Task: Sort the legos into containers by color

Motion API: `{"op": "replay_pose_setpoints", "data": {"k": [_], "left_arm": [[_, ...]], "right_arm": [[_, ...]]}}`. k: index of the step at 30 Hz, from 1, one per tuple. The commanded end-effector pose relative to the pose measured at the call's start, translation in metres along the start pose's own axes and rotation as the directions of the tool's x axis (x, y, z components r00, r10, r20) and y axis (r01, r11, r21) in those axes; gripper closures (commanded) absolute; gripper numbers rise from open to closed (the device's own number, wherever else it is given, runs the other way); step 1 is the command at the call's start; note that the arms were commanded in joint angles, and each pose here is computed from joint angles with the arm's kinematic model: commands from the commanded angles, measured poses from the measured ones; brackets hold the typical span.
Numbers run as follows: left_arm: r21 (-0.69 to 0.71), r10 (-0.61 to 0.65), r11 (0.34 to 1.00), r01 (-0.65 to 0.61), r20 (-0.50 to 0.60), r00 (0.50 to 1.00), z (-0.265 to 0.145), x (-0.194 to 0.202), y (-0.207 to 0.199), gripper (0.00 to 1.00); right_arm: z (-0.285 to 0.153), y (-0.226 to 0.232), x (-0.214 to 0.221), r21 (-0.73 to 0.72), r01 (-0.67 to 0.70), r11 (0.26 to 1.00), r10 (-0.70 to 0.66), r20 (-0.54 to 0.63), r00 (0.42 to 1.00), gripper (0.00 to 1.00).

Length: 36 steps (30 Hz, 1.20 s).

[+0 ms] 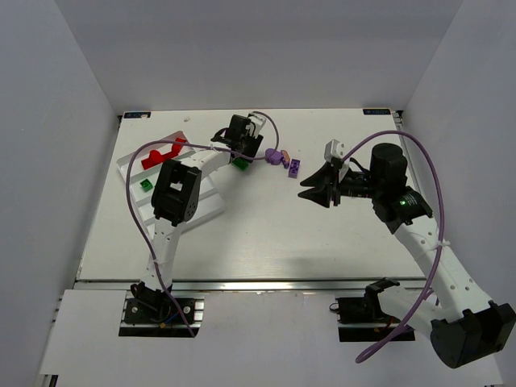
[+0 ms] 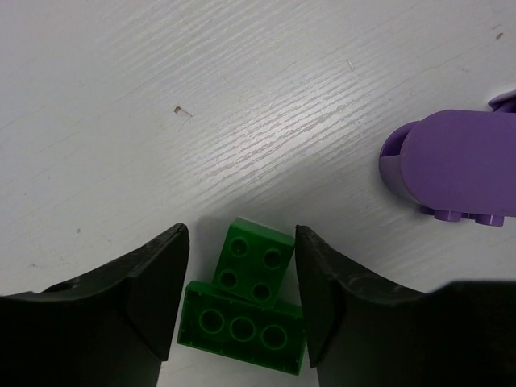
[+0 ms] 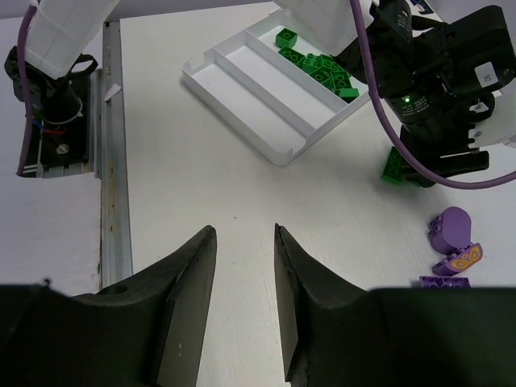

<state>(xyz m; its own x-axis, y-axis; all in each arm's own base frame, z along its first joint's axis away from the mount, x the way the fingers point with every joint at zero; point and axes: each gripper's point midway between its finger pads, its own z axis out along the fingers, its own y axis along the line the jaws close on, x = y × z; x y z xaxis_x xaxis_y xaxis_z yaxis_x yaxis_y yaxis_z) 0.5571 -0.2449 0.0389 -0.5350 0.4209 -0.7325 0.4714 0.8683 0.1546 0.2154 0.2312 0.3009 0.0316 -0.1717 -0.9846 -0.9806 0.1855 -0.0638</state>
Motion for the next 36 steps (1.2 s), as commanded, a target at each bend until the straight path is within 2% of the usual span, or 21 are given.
{"op": "replay_pose_setpoints", "data": {"k": [1, 3, 8, 10, 12, 15, 25, 31, 34, 35, 36], "left_arm": [[-0.010, 0.004, 1.000, -0.004, 0.037, 0.999, -0.004, -0.019, 0.000, 0.36], [-0.006, -0.002, 1.000, 0.003, 0.040, 0.999, -0.004, -0.022, -0.002, 0.44], [0.004, 0.003, 1.000, -0.003, 0.029, 1.000, -0.008, -0.022, -0.007, 0.46], [0.003, 0.005, 1.000, -0.005, 0.014, 1.000, -0.008, -0.017, -0.008, 0.45], [-0.008, 0.004, 1.000, -0.004, 0.004, 1.000, -0.008, -0.015, -0.006, 0.37], [-0.040, 0.010, 0.999, -0.011, -0.020, 1.000, -0.008, -0.008, -0.001, 0.33], [-0.039, 0.012, 0.999, -0.014, -0.050, 0.999, -0.004, -0.001, -0.002, 0.35], [-0.028, 0.011, 1.000, -0.013, -0.076, 0.997, -0.001, 0.007, -0.004, 0.43], [-0.027, 0.010, 1.000, -0.012, -0.076, 0.997, -0.003, 0.006, -0.004, 0.57], [-0.027, 0.007, 1.000, -0.009, -0.069, 0.998, -0.006, 0.002, -0.004, 0.68], [-0.030, 0.003, 1.000, -0.005, -0.063, 0.998, -0.009, -0.002, -0.003, 0.72]], "right_arm": [[-0.004, 0.001, -0.013, 0.001, 0.047, 0.999, -0.047, 0.040, 0.998, 0.59], [-0.005, 0.001, -0.013, 0.000, 0.048, 0.999, -0.048, 0.043, 0.998, 0.59], [-0.008, 0.001, -0.014, -0.005, 0.035, 0.999, -0.035, 0.049, 0.998, 0.59], [-0.010, 0.001, -0.015, -0.007, 0.033, 0.999, -0.033, 0.054, 0.998, 0.59], [-0.012, 0.000, -0.015, -0.004, 0.032, 0.999, -0.031, 0.057, 0.998, 0.59], [-0.014, 0.001, -0.016, -0.007, 0.025, 1.000, -0.025, 0.063, 0.998, 0.59], [-0.017, 0.001, -0.017, -0.012, 0.022, 1.000, -0.021, 0.070, 0.997, 0.59], [-0.018, 0.002, -0.018, -0.015, 0.023, 1.000, -0.021, 0.073, 0.997, 0.59], [-0.019, 0.002, -0.018, -0.016, 0.022, 1.000, -0.021, 0.075, 0.997, 0.59], [-0.019, 0.002, -0.018, -0.016, 0.022, 1.000, -0.021, 0.076, 0.997, 0.59], [-0.019, 0.002, -0.017, -0.016, 0.022, 1.000, -0.021, 0.076, 0.997, 0.59]]}}
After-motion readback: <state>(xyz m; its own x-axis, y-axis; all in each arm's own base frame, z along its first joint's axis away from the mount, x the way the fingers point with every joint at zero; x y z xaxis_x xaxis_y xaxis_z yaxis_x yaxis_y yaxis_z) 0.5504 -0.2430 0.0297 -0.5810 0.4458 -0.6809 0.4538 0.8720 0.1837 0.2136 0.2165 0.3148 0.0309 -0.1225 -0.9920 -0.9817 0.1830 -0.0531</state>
